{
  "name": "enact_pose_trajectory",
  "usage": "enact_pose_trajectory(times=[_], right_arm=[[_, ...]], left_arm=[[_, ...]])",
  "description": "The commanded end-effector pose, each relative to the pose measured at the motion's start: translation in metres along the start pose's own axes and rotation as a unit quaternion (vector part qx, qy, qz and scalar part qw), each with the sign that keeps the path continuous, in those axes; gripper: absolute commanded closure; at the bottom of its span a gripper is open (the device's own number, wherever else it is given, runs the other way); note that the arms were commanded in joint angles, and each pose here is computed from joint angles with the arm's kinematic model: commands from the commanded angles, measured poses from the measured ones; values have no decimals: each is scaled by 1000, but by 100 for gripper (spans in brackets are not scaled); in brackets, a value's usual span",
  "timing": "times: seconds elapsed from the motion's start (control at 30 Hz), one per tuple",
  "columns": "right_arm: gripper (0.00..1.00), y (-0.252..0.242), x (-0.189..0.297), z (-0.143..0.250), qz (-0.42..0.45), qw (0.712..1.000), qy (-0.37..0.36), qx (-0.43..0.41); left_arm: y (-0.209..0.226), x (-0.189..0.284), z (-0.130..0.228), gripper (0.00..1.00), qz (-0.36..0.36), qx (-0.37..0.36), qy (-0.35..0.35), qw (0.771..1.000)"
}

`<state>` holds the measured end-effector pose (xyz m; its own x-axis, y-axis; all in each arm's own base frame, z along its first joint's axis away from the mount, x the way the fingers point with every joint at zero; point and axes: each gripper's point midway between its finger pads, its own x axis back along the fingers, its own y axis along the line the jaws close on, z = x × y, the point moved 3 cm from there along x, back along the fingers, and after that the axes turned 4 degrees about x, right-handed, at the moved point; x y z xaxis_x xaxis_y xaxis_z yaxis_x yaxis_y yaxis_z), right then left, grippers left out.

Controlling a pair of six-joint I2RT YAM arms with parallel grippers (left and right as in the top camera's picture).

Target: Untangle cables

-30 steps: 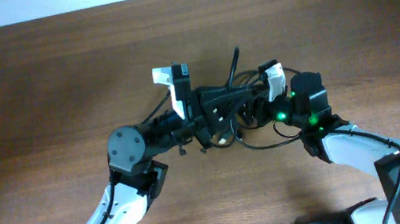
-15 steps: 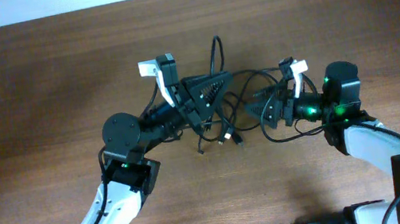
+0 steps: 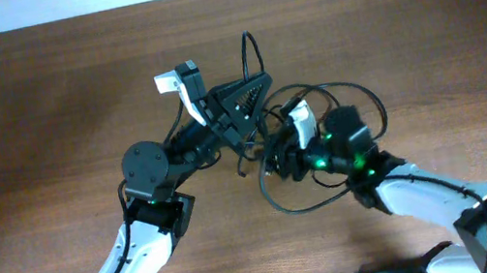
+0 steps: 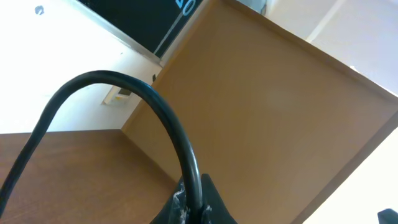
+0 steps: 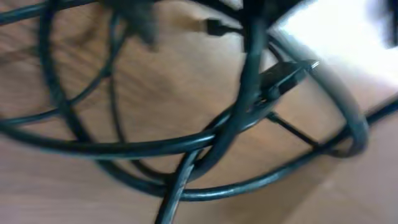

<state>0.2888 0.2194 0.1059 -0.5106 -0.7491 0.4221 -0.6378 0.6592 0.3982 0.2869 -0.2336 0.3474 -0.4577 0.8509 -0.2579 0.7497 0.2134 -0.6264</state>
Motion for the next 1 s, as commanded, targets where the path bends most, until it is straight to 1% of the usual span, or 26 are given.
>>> enact_pose_trajectory(times=[0.0, 0.1, 0.2, 0.3, 0.43, 0.57, 0.67, 0.8, 0.83, 0.9, 0.93, 0.97], right_arm=[[96, -15, -1, -7, 92, 995, -23, 20], [96, -27, 4, 6, 111, 994, 7, -9], [96, -42, 16, 14, 136, 989, 28, -54], [96, -55, 38, 6, 153, 985, 23, -77], [96, -73, 75, -5, 196, 975, 5, -103], [96, -91, 103, -6, 235, 963, -4, -134], [96, -112, 123, 5, 284, 944, 4, -167], [96, -119, 132, 22, 300, 932, 29, -201], [93, -118, 132, 26, 297, 932, 38, -206], [65, -112, 130, 29, 279, 935, 48, -214], [49, -110, 129, 32, 272, 936, 53, -218], [23, -107, 128, 35, 266, 936, 62, -224]], left_arm=[[-6, 2, -16, 100, 1, -10, -19, 1000], [10, 12, -29, 100, -24, -17, -30, 999], [48, 36, -50, 100, -95, -11, -49, 994], [90, 80, -84, 100, -179, -31, -88, 979], [114, 132, -122, 100, -243, -49, -144, 958], [122, 155, -136, 100, -269, -54, -164, 948], [124, 159, -139, 100, -276, -56, -172, 944], [123, 159, -139, 100, -275, -57, -172, 944], [123, 159, -139, 100, -275, -57, -172, 944], [123, 155, -133, 100, -267, -49, -157, 949], [124, 154, -130, 100, -267, -41, -149, 951], [128, 154, -123, 100, -272, -26, -138, 952]])
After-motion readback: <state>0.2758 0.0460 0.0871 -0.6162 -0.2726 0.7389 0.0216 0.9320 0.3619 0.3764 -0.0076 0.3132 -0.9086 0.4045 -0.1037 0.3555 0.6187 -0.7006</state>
